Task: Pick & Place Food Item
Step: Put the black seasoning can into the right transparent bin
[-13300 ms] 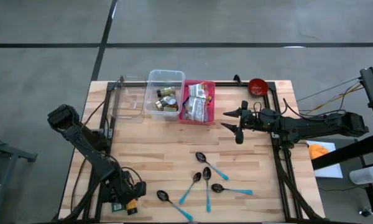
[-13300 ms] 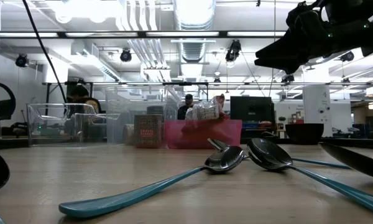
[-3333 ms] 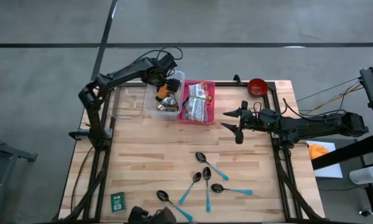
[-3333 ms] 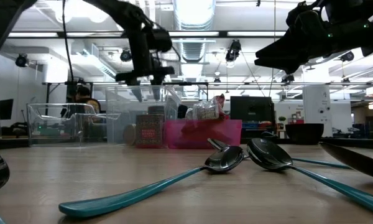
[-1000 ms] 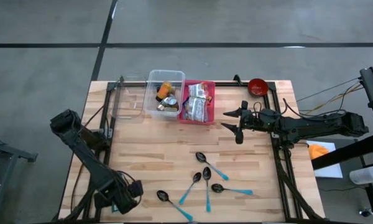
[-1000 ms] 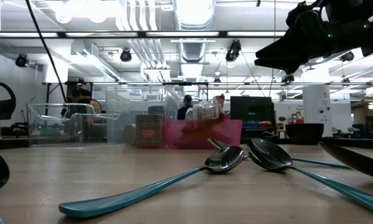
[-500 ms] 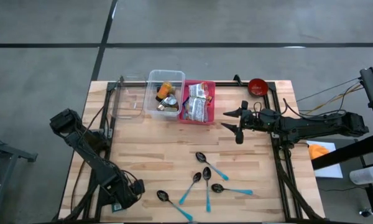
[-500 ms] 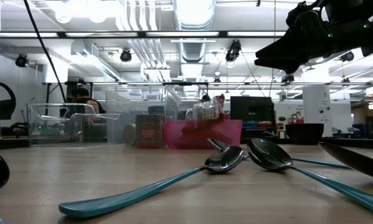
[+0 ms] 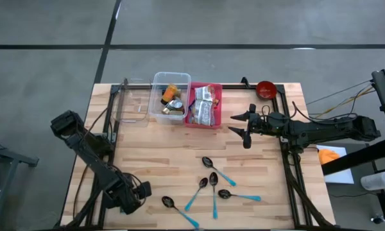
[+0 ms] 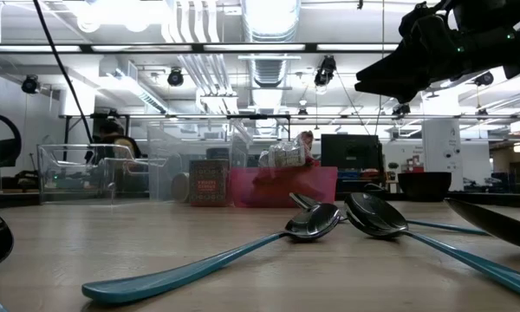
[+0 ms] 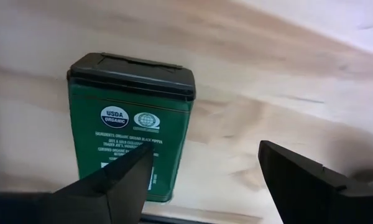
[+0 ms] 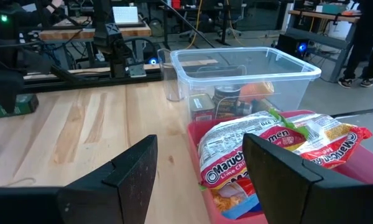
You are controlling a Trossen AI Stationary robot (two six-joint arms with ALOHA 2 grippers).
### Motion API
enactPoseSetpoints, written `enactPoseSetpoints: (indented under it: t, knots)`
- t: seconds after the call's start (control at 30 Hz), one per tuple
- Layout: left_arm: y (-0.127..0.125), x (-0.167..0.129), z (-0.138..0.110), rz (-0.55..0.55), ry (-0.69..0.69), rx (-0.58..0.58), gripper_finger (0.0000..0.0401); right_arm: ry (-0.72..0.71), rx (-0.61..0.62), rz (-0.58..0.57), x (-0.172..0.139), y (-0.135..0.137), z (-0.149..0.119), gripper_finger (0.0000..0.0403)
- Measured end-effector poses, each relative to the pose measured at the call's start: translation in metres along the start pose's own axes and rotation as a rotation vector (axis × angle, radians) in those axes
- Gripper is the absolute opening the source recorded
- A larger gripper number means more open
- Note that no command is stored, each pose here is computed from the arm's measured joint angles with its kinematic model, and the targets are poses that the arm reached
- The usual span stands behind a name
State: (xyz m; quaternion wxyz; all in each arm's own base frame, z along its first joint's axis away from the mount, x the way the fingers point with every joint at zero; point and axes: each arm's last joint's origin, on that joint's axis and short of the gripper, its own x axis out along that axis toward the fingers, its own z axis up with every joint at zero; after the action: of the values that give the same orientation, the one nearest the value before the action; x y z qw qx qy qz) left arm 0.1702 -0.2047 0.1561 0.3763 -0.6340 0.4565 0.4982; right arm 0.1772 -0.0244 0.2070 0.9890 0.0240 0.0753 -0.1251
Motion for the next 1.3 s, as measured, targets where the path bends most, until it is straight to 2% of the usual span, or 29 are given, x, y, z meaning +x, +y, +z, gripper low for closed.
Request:
enactPoseSetpoints:
  t: [0.13,0.37,0.7,0.97,1.3]
  knots:
    - [-0.010,-0.001,0.005,-0.053,-0.034,0.066,0.0289,0.000,0.000,0.000,0.000,0.000,0.000,0.0235]
    - [-0.036,-0.004,0.025,-0.068,-0.116,0.219,0.0289,0.000,0.001,0.001,0.000,0.000,0.000,0.0235]
    - [-0.085,-0.013,0.069,-0.082,-0.272,0.484,0.0289,0.000,0.000,0.000,0.000,0.000,0.000,0.0235]
    - [-0.119,-0.018,0.105,-0.135,-0.475,0.683,0.0289,0.000,0.000,0.000,0.000,0.000,0.000,0.0235]
    - [-0.158,-0.028,0.143,-0.210,-0.535,0.882,0.0289,0.000,0.000,0.000,0.000,0.000,0.000,0.0235]
